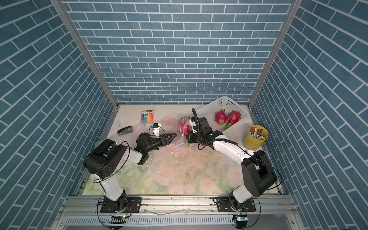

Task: Open the zip-top bag and take out the dragon fruit
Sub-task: Pick up the dragon fruit from the zipper food storage bag.

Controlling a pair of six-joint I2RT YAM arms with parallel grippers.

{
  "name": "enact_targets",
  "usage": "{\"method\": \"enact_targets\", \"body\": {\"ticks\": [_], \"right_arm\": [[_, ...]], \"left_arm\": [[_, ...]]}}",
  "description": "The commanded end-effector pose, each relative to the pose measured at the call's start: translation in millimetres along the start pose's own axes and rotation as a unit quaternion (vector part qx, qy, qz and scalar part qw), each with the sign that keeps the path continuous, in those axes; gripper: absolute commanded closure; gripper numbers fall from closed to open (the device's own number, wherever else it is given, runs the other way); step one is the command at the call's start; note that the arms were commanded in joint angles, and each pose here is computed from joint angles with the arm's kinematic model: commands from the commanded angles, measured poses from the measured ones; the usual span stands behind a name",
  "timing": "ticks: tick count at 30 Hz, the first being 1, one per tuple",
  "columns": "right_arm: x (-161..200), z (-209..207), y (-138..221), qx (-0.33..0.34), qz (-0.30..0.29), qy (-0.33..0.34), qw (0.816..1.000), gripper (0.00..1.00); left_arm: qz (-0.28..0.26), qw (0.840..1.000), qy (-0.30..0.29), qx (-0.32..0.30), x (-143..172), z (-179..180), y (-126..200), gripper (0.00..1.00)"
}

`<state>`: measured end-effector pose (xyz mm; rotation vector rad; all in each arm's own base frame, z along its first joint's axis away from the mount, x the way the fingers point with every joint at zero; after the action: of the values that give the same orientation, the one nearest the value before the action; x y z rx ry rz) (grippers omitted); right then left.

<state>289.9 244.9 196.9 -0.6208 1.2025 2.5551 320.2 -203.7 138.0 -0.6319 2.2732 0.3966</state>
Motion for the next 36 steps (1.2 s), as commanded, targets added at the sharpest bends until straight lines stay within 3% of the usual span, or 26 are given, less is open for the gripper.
{"method": "enact_targets", "body": {"ticks": [1,7,9,12,17,26,36], "right_arm": [[-9,8,7,-0.022,-0.026,-0.003,0.999,1.0],[-11,12,6,-0.037,-0.024,-0.001,0.999,1.0],[-10,12,4,-0.038,-0.019,-0.002,0.999,1.0],[-10,11,1,-0.039,-0.015,-0.007,0.999,1.0],[-11,13,3,-0.042,-0.017,-0.009,0.999,1.0],[-9,18,23,-0.042,-0.018,-0.007,0.999,1.0],[1,27,48,-0.063,0.004,-0.013,0.998,1.0]], "left_arm": [[-0.015,1.0,0.004,0.01,-4,1,-3,0.08],[-0.009,1.0,0.017,0.017,-3,11,-22,0.09],[-0.016,0.999,0.021,0.028,-5,12,-26,0.14],[-0.024,0.998,0.022,0.045,-9,13,-33,0.39],[-0.022,0.999,0.015,0.034,-11,21,-39,1.0],[-0.01,1.0,0.004,-0.015,-14,43,-41,1.0],[-0.032,0.999,-0.002,-0.028,-36,57,-40,1.0]]}}
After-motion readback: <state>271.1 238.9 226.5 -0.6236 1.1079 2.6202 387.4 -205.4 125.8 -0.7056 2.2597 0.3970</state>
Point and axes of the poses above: each gripper's point midway between its finger pads, its own y axis back along the fingers, its own z axis along the line the jaws close on, x = y × z, the point moved 7 cm from there along y, back along the fingers, and after that the axes turned 11 degrees about -y, right-handed, at the moved point
